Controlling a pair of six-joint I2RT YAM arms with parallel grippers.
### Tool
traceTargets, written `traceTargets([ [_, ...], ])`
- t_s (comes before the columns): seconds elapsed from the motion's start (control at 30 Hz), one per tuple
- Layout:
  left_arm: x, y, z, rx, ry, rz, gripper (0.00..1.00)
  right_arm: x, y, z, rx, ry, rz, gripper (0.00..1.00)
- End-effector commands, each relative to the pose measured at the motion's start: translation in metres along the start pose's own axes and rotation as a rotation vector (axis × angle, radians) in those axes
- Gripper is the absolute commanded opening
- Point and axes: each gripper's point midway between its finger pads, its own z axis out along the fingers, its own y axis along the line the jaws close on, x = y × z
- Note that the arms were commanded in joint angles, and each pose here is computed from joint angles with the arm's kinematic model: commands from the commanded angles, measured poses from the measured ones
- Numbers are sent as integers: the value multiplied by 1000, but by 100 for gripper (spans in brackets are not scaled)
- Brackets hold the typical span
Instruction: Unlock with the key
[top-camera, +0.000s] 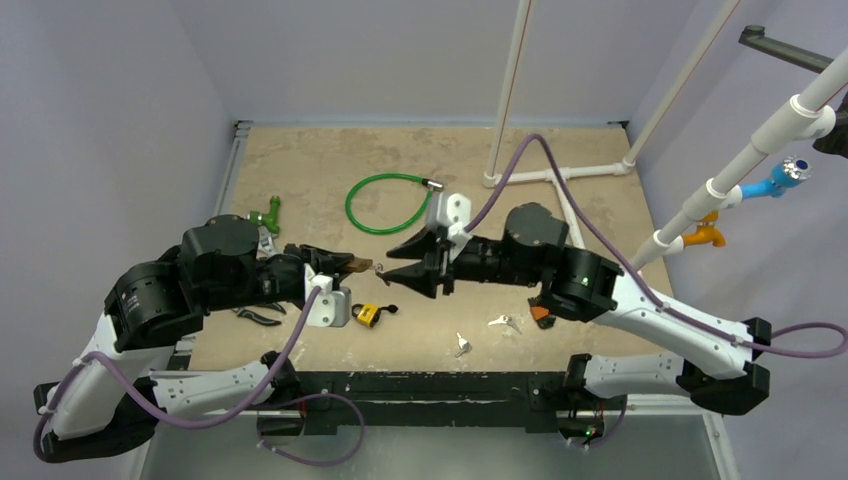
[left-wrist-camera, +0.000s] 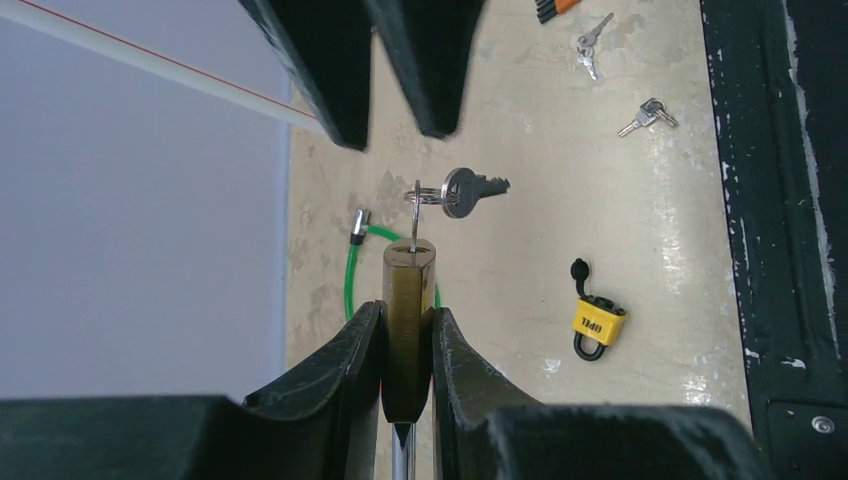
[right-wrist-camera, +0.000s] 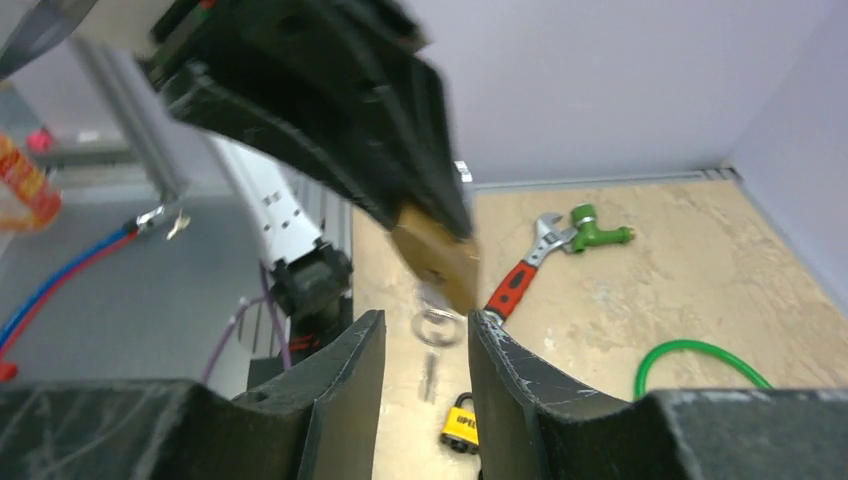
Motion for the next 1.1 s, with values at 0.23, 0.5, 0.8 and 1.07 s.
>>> traceTargets([
  [0.23, -30, 20, -10, -65, -111, 11, 0, 4, 6, 13, 32, 66, -215, 31],
  [0.5, -33, 21, -10, -68, -122, 8, 0, 4, 5, 22, 70, 62, -229, 18],
  [0.8, -35, 22, -11, -74, -131, 5, 0, 9, 3, 31, 104, 93, -215, 0],
  [1.07, -49, 37, -22, -120, -169, 46, 0, 42, -11, 42, 195, 235, -130, 0],
])
